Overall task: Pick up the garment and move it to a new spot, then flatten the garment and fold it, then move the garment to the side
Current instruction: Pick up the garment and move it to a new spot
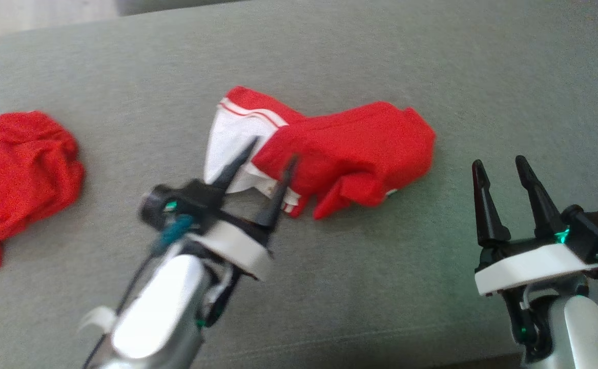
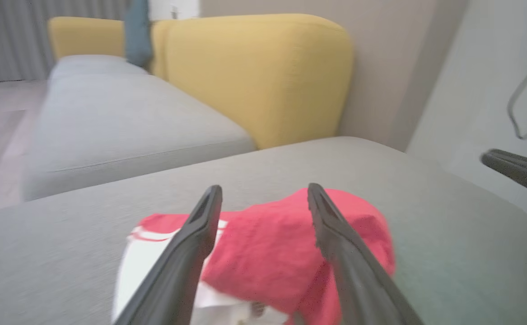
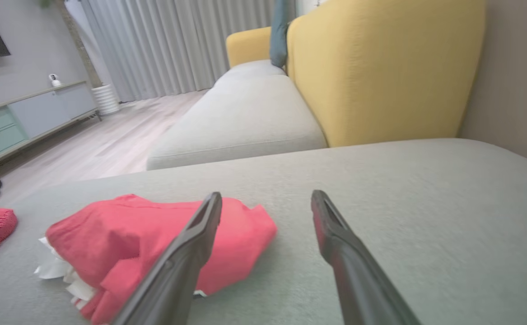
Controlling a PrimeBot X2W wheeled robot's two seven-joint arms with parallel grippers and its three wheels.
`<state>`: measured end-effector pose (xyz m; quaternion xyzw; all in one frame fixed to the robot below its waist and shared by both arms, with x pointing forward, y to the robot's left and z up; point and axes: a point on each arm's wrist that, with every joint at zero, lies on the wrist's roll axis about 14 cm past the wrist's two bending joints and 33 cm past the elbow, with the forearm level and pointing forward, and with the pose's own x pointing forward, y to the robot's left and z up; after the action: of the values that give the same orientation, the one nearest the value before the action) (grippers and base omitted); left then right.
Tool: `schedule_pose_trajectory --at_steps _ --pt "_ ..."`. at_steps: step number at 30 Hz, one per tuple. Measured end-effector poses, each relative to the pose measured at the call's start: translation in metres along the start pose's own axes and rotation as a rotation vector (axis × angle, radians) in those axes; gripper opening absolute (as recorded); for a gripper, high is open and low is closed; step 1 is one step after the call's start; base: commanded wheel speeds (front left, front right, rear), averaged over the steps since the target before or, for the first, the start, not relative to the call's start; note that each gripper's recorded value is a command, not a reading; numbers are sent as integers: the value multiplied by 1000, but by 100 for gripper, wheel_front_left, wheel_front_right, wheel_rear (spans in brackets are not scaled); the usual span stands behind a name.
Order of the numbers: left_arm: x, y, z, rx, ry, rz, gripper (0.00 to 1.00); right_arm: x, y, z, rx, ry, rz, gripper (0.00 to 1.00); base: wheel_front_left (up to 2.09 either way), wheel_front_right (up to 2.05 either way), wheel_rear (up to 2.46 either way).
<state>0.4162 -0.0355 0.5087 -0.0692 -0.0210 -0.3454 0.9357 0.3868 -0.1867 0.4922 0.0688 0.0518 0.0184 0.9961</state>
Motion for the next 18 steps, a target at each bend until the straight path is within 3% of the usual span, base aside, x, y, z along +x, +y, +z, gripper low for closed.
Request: schedule_pose_trajectory --at_steps 5,6,12,18 --pt "-32 53 18 10 -41 207 100 8 21 5 -4 -10 65 100 0 0 0" --pt "-49 75 26 20 -61 298 100 12 31 7 -10 -11 96 100 0 0 0" --pt "-113 127 38 80 -67 513 100 13 53 16 -27 -27 156 100 0 0 0" --pt "-145 135 34 104 -37 562 100 -2 46 7 -40 5 137 100 0 0 0"
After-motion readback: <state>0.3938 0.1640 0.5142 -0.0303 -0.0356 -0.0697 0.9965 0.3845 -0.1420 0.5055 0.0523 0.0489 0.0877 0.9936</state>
